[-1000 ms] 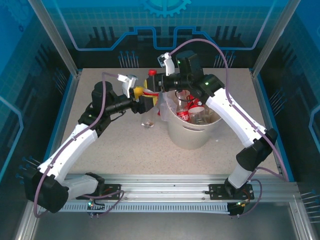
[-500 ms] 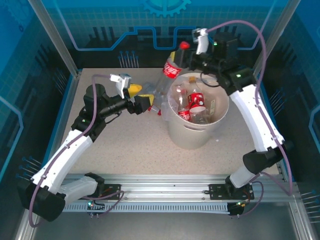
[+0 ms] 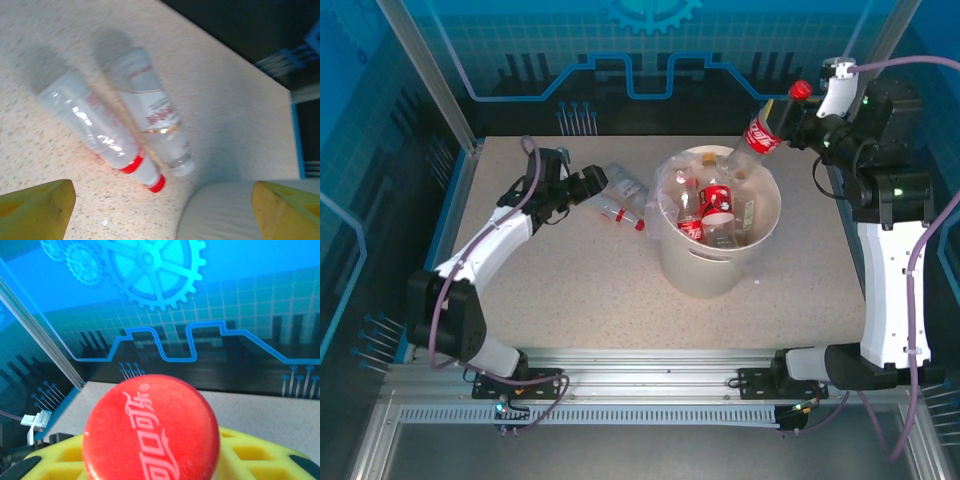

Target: Put the plastic bottles in the bin

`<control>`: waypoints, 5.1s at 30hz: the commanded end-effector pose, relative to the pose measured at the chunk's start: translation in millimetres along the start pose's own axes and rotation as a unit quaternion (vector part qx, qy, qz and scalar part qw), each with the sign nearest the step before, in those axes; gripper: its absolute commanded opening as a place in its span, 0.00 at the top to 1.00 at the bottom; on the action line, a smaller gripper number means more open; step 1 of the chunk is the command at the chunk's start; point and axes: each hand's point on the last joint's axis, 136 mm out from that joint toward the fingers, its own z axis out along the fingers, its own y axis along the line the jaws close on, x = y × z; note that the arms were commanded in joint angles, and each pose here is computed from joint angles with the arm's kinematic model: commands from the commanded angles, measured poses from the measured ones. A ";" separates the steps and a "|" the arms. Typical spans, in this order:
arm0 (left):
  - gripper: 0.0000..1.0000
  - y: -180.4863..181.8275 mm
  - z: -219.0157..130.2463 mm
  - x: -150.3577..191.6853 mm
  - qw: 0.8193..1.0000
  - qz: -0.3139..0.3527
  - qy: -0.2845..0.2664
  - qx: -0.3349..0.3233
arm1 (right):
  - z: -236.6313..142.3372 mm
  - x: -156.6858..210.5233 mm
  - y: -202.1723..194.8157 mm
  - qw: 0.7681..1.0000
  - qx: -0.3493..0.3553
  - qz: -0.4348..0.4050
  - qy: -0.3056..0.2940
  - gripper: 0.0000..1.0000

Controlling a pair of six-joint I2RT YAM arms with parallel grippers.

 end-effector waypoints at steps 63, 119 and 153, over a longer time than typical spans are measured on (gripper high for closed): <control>0.37 87.6 126.1 45.9 0.975 -0.157 0.050 -0.150 | 30.5 183.6 -9.4 0.964 0.025 0.006 0.265 0.66; 0.44 -142.2 -151.8 18.6 0.841 0.395 -0.114 0.351 | 99.0 122.9 192.9 0.932 -0.315 0.015 0.179 0.20; 0.01 -152.9 -179.5 23.7 0.839 0.385 -0.126 0.362 | 135.8 105.1 237.3 0.933 -0.340 -0.011 0.114 0.50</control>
